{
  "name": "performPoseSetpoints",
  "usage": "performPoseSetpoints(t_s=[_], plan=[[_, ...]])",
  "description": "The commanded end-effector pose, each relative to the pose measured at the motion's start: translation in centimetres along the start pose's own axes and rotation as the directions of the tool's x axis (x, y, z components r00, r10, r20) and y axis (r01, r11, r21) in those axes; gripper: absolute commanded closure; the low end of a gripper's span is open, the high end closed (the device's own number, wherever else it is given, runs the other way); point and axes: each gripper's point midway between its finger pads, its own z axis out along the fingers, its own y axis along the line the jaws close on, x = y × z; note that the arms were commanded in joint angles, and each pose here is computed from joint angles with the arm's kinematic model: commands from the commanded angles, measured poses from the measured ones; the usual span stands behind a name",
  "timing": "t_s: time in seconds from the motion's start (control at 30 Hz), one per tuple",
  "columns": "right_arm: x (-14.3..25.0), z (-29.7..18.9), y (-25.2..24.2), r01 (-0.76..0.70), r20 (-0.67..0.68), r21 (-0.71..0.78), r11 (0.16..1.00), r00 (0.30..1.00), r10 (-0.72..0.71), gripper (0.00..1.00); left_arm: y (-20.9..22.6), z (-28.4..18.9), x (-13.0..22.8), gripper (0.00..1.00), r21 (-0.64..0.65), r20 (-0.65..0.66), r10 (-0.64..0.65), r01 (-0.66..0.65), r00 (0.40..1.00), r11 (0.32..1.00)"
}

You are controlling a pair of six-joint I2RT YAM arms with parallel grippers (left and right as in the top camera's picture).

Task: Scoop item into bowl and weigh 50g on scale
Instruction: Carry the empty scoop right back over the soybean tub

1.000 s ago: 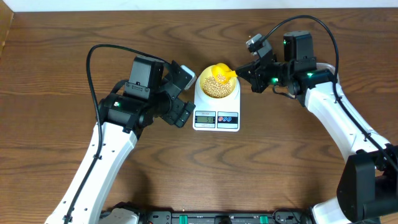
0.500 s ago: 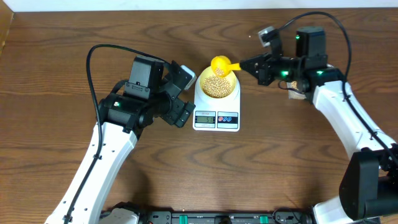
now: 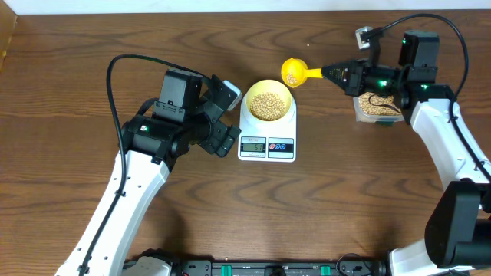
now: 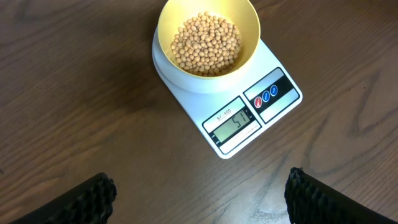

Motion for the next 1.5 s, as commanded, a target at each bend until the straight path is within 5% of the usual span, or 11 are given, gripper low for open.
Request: performPoseSetpoints(t_s=[0.0,0.5,0.7,0.97,1.1,1.47], plan=[[-0.1,-0.3,0.3,-0.019,0.0,-0.038,0.999,1.0,0.019,0.99,-0.4,0.1,0.4,0.11,0.018,-0.004,0.014,-0.014,1.0,1.0],[-1.5,-3.6,-1.0,-0.114,0.062,-0.019,0.993,0.991,0.115,0.99,-0.4,0.1,0.4,0.11,0.018,-0.004,0.014,-0.014,1.0,1.0],[-2.3,-8.9,-3.6,-0.123,0.151,0.147,0.981,0.983,0.1,0.99,-0.4,0.1,0.4,0.11,0.018,-0.004,0.014,-0.014,1.0,1.0],[-2.0,-16.5,-5.4,-0.094,0.204,0.489,0.867,0.979,-0.009,0.99,-0.4,0.1,0.4,0.11,0.018,-0.004,0.014,-0.014,1.0,1.0],[-1.2,-19.5,-5.6,-0.011,0.133,0.675,0.738,0.985,-0.107,0.99,-0.4,0.1,0.4,0.11,0.018,-0.004,0.014,-0.014,1.0,1.0],[-0.6,-20.5,-6.9,0.099,0.017,0.761,0.641,0.985,-0.172,0.99,-0.4,0.1,0.4,0.11,0.018,-0.004,0.014,-0.014,1.0,1.0]])
